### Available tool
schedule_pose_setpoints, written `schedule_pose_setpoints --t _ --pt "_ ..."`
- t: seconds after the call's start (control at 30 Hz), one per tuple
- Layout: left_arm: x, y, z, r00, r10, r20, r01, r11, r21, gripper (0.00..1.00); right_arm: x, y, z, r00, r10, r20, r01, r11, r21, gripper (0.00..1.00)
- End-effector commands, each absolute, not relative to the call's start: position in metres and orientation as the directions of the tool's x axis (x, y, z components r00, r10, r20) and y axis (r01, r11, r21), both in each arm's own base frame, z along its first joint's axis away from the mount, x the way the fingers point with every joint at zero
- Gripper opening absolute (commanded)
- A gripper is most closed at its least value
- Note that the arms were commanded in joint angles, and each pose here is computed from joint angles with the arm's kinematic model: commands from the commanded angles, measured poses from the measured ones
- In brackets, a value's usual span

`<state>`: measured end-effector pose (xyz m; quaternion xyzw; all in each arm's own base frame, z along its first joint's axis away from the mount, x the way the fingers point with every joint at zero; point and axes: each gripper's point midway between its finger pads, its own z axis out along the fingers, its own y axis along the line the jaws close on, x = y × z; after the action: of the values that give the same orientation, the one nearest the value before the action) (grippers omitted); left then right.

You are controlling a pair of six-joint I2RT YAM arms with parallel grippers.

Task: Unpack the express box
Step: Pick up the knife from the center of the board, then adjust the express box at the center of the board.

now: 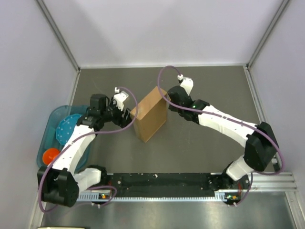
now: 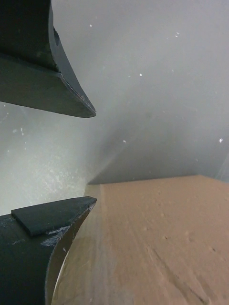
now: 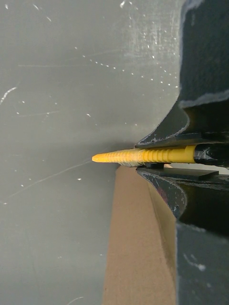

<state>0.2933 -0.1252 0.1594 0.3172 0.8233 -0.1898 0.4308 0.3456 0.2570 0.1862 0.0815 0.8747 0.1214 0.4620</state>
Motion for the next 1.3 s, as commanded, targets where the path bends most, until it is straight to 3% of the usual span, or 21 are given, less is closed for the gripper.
schedule_pose_setpoints --t 0.0,0.57,0.87,1.27 --pt "0.286 -0.146 0.18 -0.338 0.32 -0.885 0.756 0.653 -0.052 0.73 0.351 0.276 0.194 -0.552 0.317 -0.771 0.039 0.934 0.356 0.0" --pt "0.252 -0.187 0.176 -0.354 0.303 -0.885 0.839 0.522 -0.157 0.73 0.366 0.323 0.196 -0.596 0.34 -0.727 -0.009 0.903 0.429 0.0" --pt "0.227 -0.207 0.177 -0.402 0.289 -0.869 0.859 0.448 -0.248 0.73 0.373 0.355 0.198 -0.625 0.289 -0.725 -0.122 0.881 0.457 0.0" --pt "0.205 -0.23 0.197 -0.436 0.251 -0.864 0.876 0.34 -0.343 0.86 0.363 0.408 0.211 -0.672 0.203 -0.712 -0.385 0.726 0.57 0.0"
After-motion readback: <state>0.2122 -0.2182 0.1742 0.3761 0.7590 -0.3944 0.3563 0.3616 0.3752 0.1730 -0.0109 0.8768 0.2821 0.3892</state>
